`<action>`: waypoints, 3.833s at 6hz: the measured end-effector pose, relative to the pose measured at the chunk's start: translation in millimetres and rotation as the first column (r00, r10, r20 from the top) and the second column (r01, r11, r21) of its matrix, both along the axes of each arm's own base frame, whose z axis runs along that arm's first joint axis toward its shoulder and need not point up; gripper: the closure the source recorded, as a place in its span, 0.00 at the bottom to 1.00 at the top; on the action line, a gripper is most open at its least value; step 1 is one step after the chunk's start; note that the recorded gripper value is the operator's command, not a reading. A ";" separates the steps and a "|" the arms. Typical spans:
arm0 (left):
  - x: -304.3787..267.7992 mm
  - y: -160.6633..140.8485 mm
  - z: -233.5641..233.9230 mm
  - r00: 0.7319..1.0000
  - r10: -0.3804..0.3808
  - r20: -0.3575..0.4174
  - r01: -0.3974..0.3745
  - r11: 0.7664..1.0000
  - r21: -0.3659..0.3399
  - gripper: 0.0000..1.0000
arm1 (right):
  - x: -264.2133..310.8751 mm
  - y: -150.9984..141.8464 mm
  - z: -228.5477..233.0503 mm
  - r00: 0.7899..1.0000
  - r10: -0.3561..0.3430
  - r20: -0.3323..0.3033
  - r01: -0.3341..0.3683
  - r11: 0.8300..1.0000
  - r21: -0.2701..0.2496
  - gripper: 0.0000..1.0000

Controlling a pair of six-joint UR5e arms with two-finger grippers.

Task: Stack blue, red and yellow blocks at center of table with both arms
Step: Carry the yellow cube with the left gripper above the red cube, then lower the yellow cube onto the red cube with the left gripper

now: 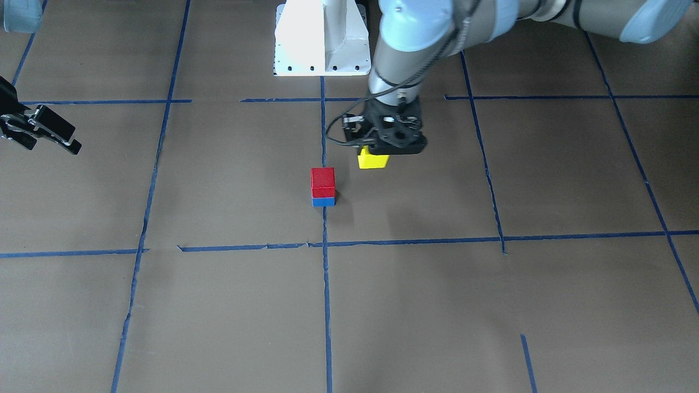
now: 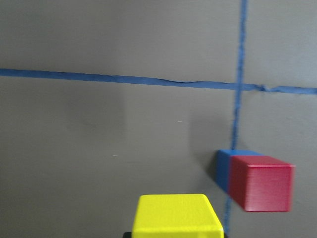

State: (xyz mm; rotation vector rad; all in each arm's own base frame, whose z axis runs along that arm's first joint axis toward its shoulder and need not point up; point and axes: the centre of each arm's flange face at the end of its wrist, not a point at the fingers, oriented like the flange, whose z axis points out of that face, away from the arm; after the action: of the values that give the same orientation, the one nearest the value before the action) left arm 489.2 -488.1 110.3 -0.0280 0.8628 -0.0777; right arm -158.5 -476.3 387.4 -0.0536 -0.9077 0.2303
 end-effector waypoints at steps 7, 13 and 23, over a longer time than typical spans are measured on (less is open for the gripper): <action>76.5 -19.6 -23.7 0.998 0.035 0.055 -0.034 0.999 -0.005 1.00 | 0.1 0.5 0.5 1.000 0.001 -0.001 -0.001 1.000 -0.002 0.00; 81.8 -15.9 -19.1 0.998 0.044 0.049 -0.044 0.999 0.014 0.96 | 0.5 0.7 1.2 1.000 0.001 -0.001 -0.001 1.000 -0.003 0.00; 82.3 -13.3 -12.0 0.998 0.043 0.047 -0.044 0.999 0.021 0.87 | -0.9 0.1 2.0 1.000 0.000 -0.002 0.000 1.000 -0.005 0.00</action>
State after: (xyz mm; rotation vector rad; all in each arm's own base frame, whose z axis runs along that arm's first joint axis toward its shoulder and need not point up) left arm 571.5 -501.4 98.3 -0.0243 0.8162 -0.0282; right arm -159.5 -476.2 389.4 -0.0584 -0.9051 0.2324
